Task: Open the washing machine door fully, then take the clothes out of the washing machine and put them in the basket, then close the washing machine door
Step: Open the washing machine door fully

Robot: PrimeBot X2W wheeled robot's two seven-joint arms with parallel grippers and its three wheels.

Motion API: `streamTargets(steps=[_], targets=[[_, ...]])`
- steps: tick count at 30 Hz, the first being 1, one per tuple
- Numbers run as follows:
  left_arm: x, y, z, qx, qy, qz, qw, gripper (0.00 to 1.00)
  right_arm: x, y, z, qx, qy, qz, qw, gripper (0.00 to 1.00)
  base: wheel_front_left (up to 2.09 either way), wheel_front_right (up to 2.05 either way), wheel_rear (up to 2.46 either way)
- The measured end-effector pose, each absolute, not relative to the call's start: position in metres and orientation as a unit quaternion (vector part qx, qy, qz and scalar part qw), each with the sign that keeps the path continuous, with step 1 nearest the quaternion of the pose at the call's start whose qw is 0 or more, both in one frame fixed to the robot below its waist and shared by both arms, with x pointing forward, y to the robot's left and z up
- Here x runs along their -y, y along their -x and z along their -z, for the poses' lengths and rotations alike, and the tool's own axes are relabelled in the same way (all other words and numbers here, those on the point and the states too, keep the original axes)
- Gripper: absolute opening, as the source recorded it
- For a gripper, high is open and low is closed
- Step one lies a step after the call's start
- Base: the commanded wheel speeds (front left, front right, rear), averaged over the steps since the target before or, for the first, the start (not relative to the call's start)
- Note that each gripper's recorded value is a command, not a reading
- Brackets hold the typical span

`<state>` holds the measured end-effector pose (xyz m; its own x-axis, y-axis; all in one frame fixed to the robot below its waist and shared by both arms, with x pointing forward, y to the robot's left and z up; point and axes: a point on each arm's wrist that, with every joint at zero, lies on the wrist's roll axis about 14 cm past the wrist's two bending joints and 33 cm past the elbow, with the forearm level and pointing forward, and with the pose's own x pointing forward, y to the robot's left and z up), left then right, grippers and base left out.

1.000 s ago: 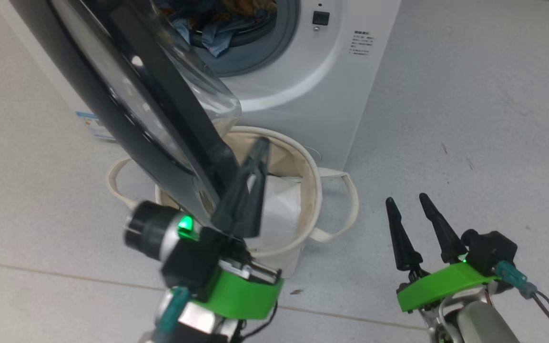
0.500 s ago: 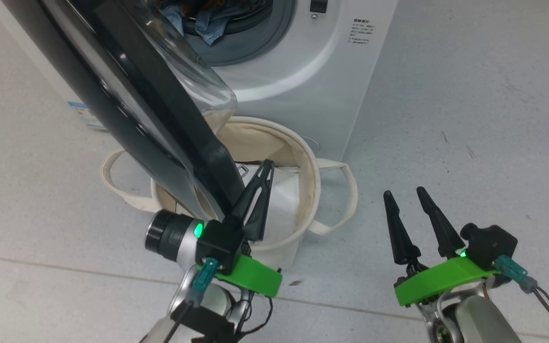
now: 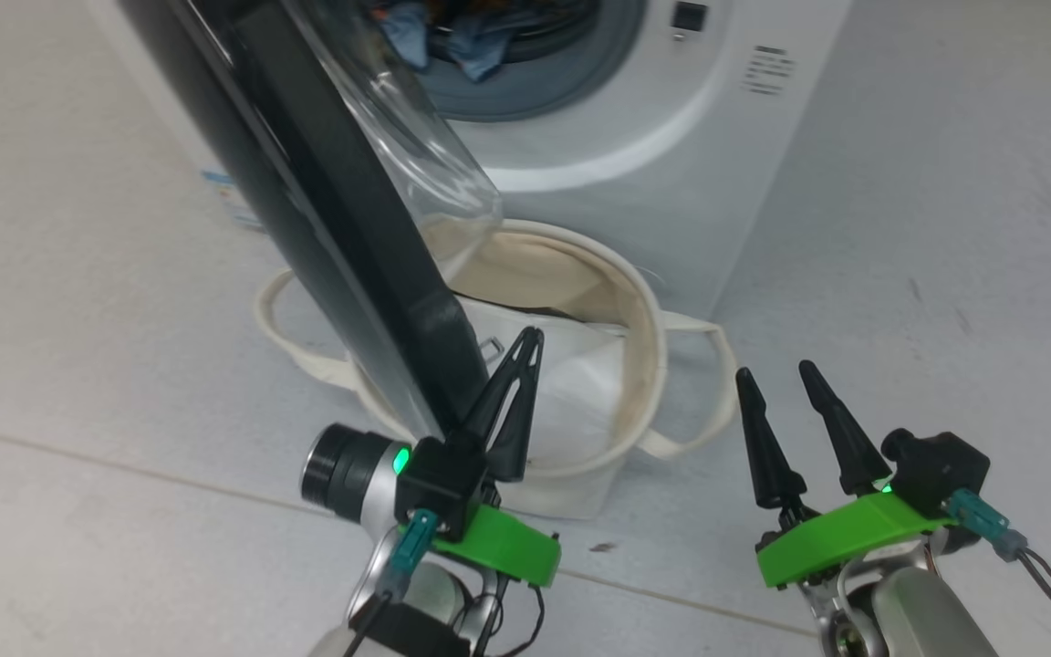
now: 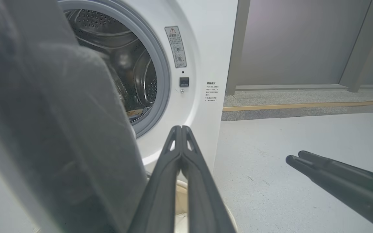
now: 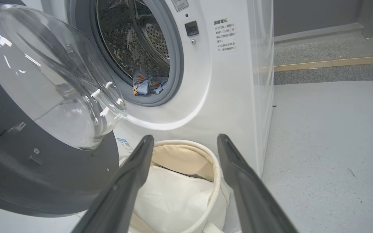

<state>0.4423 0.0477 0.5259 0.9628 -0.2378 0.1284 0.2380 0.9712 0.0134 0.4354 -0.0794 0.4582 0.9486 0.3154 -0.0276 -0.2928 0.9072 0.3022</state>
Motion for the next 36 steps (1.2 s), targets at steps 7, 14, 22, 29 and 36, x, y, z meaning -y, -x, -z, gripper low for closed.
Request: streamTargets(steps=[7,14,22,29,36], targets=[[-0.091,-0.429,-0.521,0.054,-0.002,0.053,0.997,0.0,0.05,-0.438,-0.457,-0.043,-0.15,-0.194,0.968,1.0,0.0,0.0,0.0],[-0.148,-0.403,-0.519,0.046,0.004,-0.042,0.998,0.0,0.013,-0.435,-0.463,-0.043,-0.151,-0.244,0.957,1.0,0.0,0.0,0.0],[-0.236,-0.382,-0.534,0.063,-0.012,-0.168,0.984,0.0,-0.007,-0.43,-0.467,-0.043,-0.149,-0.271,0.95,1.0,0.0,0.0,0.0],[-0.278,-0.374,-0.532,0.062,-0.01,-0.231,0.971,0.0,-0.003,-0.43,-0.457,-0.055,-0.147,-0.265,0.951,1.0,0.0,0.0,0.0],[-0.314,-0.372,-0.527,0.055,-0.004,-0.282,0.958,0.0,0.008,-0.433,-0.445,-0.066,-0.145,-0.25,0.955,1.0,0.0,0.0,0.0]])
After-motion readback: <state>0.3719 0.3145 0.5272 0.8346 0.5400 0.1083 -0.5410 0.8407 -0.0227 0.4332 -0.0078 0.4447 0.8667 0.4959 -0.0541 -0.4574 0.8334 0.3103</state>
